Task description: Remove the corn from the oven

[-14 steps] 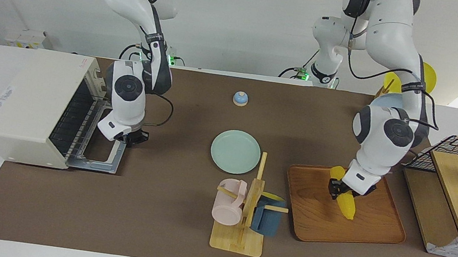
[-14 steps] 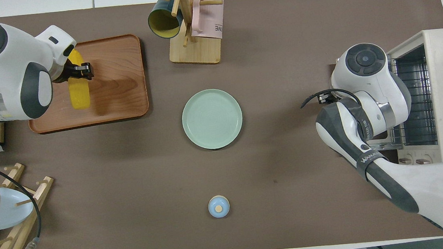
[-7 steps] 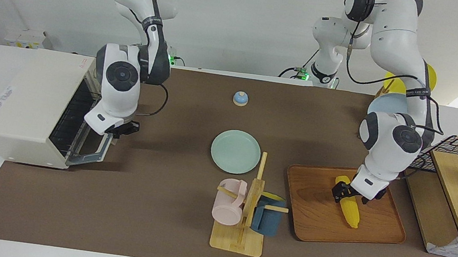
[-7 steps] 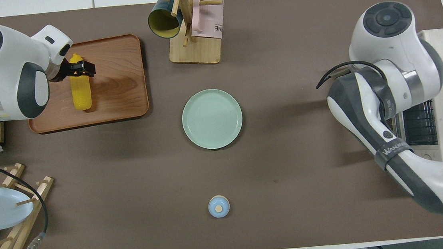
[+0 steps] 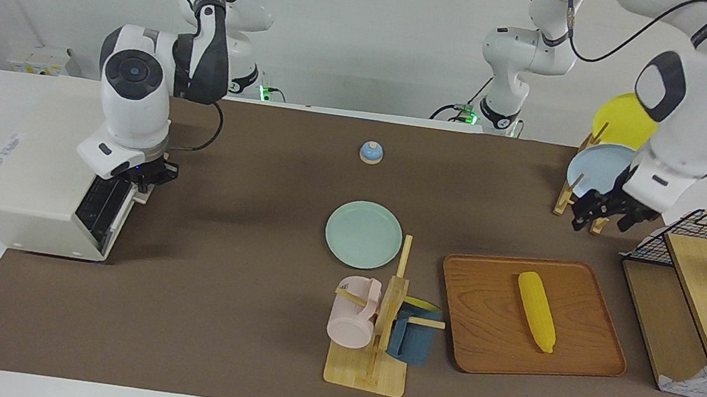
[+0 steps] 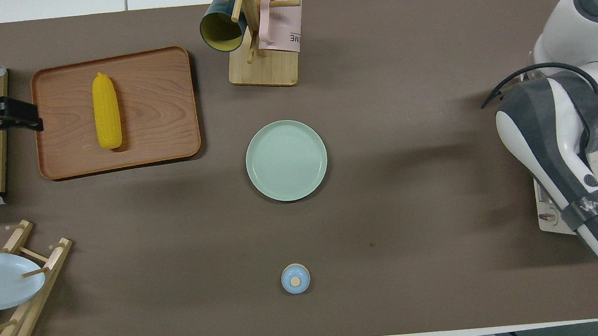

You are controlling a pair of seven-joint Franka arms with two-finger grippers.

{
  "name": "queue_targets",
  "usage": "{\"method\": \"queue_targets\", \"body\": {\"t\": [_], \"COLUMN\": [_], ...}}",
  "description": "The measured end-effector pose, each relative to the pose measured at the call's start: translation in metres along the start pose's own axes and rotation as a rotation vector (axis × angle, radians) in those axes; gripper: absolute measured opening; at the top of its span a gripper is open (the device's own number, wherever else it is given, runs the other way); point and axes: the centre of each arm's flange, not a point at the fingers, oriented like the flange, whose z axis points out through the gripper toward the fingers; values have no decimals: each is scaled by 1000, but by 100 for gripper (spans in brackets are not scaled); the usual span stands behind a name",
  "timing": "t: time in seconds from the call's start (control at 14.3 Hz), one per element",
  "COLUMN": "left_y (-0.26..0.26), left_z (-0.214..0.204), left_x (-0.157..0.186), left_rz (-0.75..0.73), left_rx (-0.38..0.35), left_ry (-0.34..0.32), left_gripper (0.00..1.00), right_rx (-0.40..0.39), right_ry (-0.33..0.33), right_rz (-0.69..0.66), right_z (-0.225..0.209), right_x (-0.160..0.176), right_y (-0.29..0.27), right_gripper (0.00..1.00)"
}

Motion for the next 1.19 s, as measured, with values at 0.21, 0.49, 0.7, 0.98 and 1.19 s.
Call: {"method": "queue_targets", "body": {"t": [0.21,0.49,0.7,0.98,1.19], "left_y": [-1,3,3,3,4], "left_z": [-32,-19,-17,-17,-17], "left_x": [-23,-15,-15,-15,-15], "left_rz": [36,46,46,47,49], "left_rx": [-5,-2,-1,-1,-1], "left_ry": [-5,-31,-34,-34,-34], "left_gripper": [100,100,100,100,100], "right_rx": [52,236,303,324,324], "right_ry": [-18,36,49,39,34], "right_rz": [19,118,135,138,132], "right_z": [-6,-59,-125,-152,-149], "right_x": [-11,-45,-80,-83,-75], "right_y": [10,40,56,67,65], "right_gripper": [18,62,94,100,100]}}
